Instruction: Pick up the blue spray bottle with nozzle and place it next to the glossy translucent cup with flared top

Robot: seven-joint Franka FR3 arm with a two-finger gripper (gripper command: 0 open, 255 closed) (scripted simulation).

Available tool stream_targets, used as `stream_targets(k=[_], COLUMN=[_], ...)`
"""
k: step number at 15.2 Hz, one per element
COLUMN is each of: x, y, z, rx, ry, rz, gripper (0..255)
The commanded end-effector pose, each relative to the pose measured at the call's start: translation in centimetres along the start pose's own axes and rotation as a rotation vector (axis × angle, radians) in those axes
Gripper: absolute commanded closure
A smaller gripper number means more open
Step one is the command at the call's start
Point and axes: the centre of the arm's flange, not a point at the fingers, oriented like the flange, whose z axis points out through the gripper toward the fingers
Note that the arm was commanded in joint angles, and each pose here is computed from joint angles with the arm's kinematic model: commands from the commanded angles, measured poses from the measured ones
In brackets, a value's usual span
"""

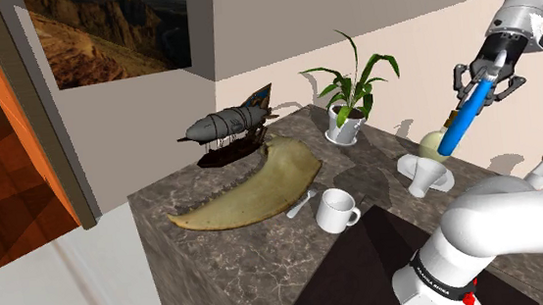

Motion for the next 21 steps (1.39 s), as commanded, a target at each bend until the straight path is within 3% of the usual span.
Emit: stream_targets(k=[1,17,21], x=[1.9,16.3,17.2], y=[1.8,14.8,14.8], z=[-0.8,-8.2,-6.3], rx=[-0.001,-0.001,-0.001], ry=[0.000,0.000,0.000], rz=[0.000,0.000,0.000], gripper=[255,255,255])
